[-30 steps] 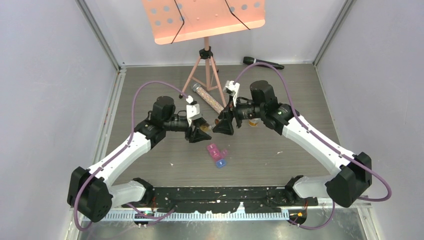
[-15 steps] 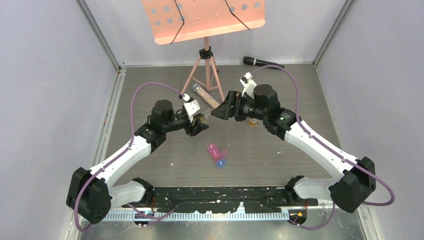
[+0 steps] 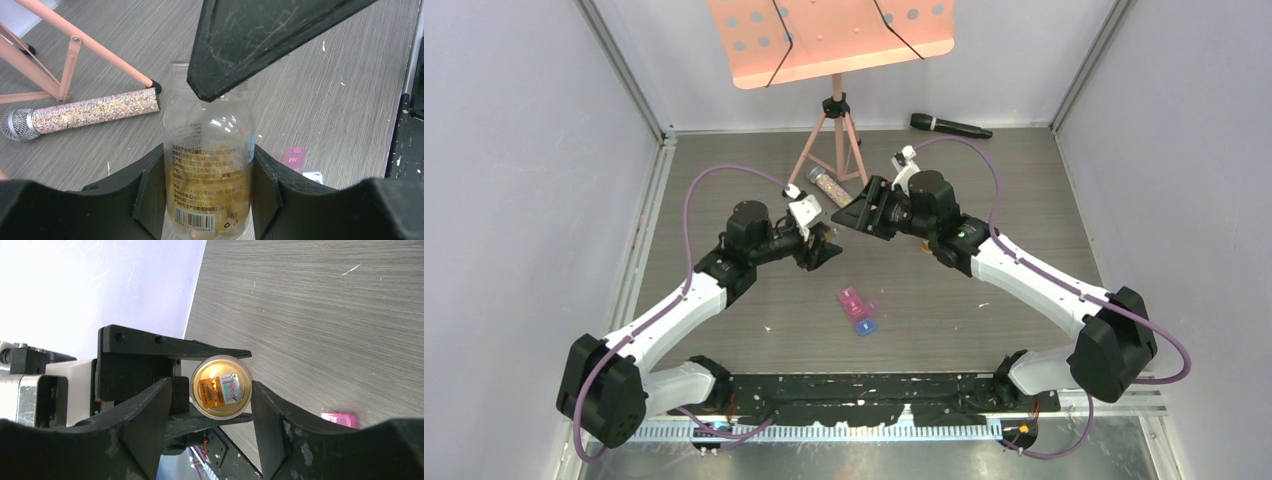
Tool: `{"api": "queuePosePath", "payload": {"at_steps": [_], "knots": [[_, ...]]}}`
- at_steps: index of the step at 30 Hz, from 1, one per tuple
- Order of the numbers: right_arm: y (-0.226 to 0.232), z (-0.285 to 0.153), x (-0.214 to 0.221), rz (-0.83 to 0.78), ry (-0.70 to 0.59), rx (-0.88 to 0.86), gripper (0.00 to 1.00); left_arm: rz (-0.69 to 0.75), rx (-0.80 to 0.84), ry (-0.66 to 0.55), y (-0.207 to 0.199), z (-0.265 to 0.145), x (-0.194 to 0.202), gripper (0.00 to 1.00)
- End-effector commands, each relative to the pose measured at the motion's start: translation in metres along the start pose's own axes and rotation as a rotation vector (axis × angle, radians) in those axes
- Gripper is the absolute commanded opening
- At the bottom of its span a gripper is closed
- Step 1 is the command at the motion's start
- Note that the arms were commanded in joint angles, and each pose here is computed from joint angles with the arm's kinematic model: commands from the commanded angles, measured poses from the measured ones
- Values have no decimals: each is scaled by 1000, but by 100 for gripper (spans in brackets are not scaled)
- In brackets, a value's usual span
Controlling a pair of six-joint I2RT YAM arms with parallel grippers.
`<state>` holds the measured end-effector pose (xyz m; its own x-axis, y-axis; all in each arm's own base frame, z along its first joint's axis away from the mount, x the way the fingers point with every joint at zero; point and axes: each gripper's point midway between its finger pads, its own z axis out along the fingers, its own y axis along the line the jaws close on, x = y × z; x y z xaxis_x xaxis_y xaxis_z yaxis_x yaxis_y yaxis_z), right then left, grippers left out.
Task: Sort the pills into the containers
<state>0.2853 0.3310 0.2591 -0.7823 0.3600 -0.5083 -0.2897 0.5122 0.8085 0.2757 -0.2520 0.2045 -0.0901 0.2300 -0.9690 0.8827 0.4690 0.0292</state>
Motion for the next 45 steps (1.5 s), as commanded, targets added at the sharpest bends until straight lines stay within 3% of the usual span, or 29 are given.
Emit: {"api": "queuePosePath", "payload": {"at_steps": [1,4,7,11,16,21,29,30,31,32,33,35,38,42,45], "knots": [[33,0,-23,-9,-63,-79,61,34,-7,-85,3,4,-28,0],[35,1,-22,-27,-56,-94,38,28,-8,-78,4,4,-28,0],[37,0,-20,-76,-47,-119,24,23,0,-74,2,3,-26,0],[43,-3,-9,-303,6,-208,7,26,32,-64,-6,0,-24,0],[30,-9,18,-613,149,-335,5,55,136,-54,-24,-5,-24,0],[35,-27,45,-716,289,-554,5,94,272,-77,-47,-14,-32,0],[19,-46,56,-885,380,-549,5,175,338,-118,-59,-28,-39,0],[19,-45,49,-906,357,-508,7,167,353,-115,-61,-31,-39,0],[18,-46,45,-903,346,-475,30,163,348,-115,-60,-32,-41,0],[15,-42,37,-907,316,-416,43,163,333,-117,-58,-32,-42,0],[17,-43,33,-879,305,-387,67,163,317,-115,-55,-31,-42,0],[27,-46,23,-824,268,-356,86,164,252,-110,-43,-27,-42,0],[39,-48,12,-707,209,-315,96,164,150,-74,-23,-21,-36,0],[34,-37,-3,-381,117,-151,97,169,67,-59,-7,-17,-33,0],[31,-24,-10,-258,14,-99,97,165,29,-73,-1,-16,-36,0]]}}
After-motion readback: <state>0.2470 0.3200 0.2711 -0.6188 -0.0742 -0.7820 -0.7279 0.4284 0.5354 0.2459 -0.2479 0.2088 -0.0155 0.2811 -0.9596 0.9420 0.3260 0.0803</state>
